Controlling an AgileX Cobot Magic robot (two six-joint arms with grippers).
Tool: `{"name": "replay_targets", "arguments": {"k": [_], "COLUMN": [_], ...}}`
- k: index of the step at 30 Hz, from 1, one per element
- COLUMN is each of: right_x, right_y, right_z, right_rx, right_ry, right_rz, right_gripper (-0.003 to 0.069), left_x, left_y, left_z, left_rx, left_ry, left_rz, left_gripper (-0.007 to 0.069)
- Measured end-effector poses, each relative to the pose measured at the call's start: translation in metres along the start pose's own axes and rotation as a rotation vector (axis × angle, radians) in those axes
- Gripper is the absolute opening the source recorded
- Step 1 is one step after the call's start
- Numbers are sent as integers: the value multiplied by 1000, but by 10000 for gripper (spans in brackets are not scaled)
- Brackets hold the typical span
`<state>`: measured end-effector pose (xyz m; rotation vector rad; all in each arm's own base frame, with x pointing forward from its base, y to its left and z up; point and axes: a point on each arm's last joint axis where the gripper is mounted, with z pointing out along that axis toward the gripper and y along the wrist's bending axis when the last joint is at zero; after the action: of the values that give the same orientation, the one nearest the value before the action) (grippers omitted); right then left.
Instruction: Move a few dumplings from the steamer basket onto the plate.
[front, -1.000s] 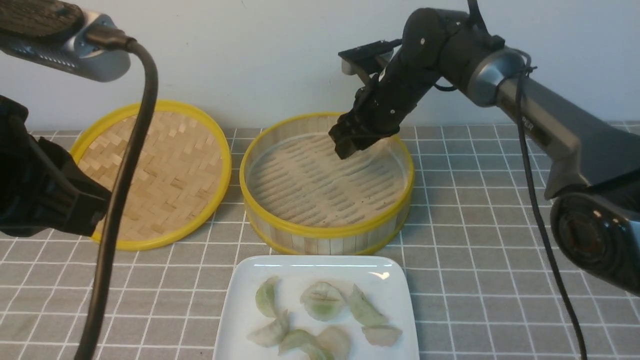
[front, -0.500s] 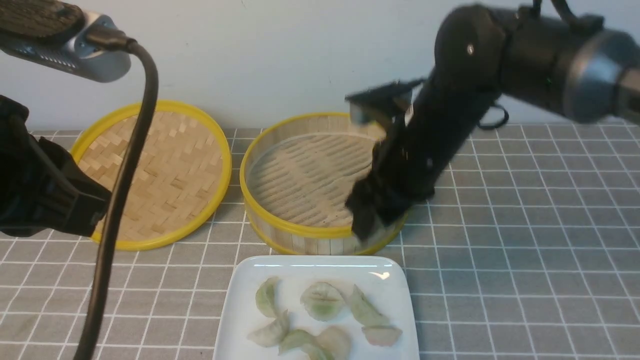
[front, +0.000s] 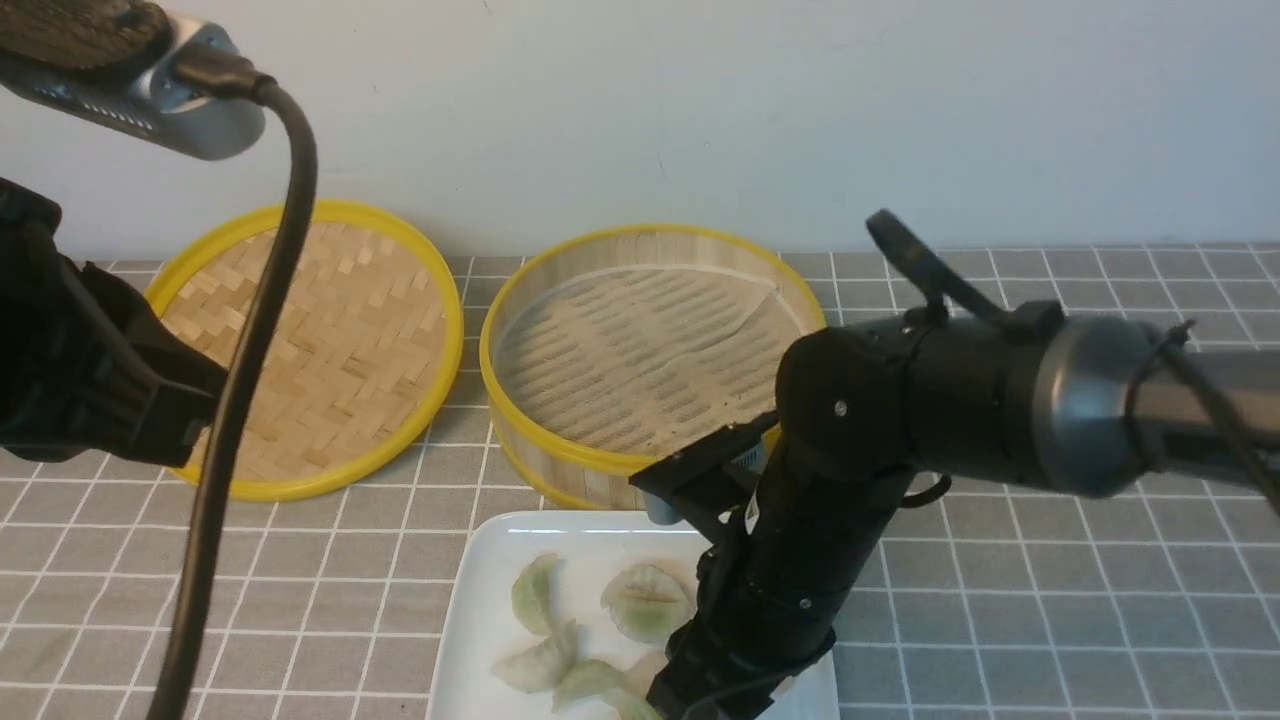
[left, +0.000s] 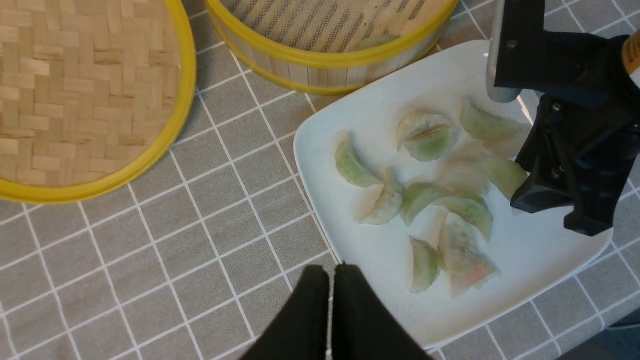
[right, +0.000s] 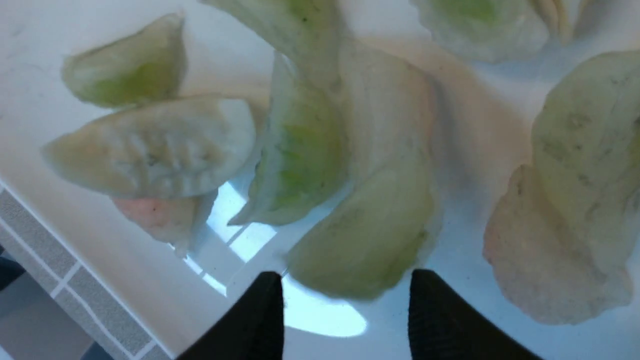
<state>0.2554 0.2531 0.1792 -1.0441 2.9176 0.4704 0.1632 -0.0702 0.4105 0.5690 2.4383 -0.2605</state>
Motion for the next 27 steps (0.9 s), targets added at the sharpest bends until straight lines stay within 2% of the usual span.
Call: {"name": "replay_targets", "arguments": {"k": [5, 6, 8, 10, 11, 14, 16, 17, 20, 24, 27], "right_x": [-2, -3, -7, -7, -7, -2, 8, 15, 39, 92, 133], "right_y": [-4, -4, -3, -1, 1, 8, 12, 15, 22, 32, 36], "right_z": [-2, -5, -20, -29, -40, -83, -116, -134, -178, -247, -279], "right_rx": [49, 63, 93, 102, 112, 155, 196, 210, 235, 255, 253], "right_ry": [17, 24, 14, -1, -30, -157, -257, -311, -452, -702, -875], "right_rz": [1, 8, 36, 42, 42, 40, 60, 74, 116, 146, 152], "right_gripper": [479, 501, 499, 473, 435, 264, 106, 67, 3, -13, -13], "left_x": [-1, 0, 0, 0, 1, 2, 5, 7, 17, 37, 49], "left_y": [0, 0, 0, 0, 0, 0, -1, -1, -3, -5, -7], "left_z": [0, 0, 0, 0, 0, -1, -5, -7, -14, -25, -32], "left_rx": [-1, -1, 0, 0, 1, 2, 1, -1, -2, -9, -16], "left_ry": [-6, -5, -2, 2, 9, 17, 6, 0, -21, -80, -132], "left_rz": [6, 12, 20, 26, 30, 47, 51, 54, 57, 60, 63], "left_gripper": [-5, -5, -5, -5, -5, -5, -5, -5, -5, -5, -5]}}
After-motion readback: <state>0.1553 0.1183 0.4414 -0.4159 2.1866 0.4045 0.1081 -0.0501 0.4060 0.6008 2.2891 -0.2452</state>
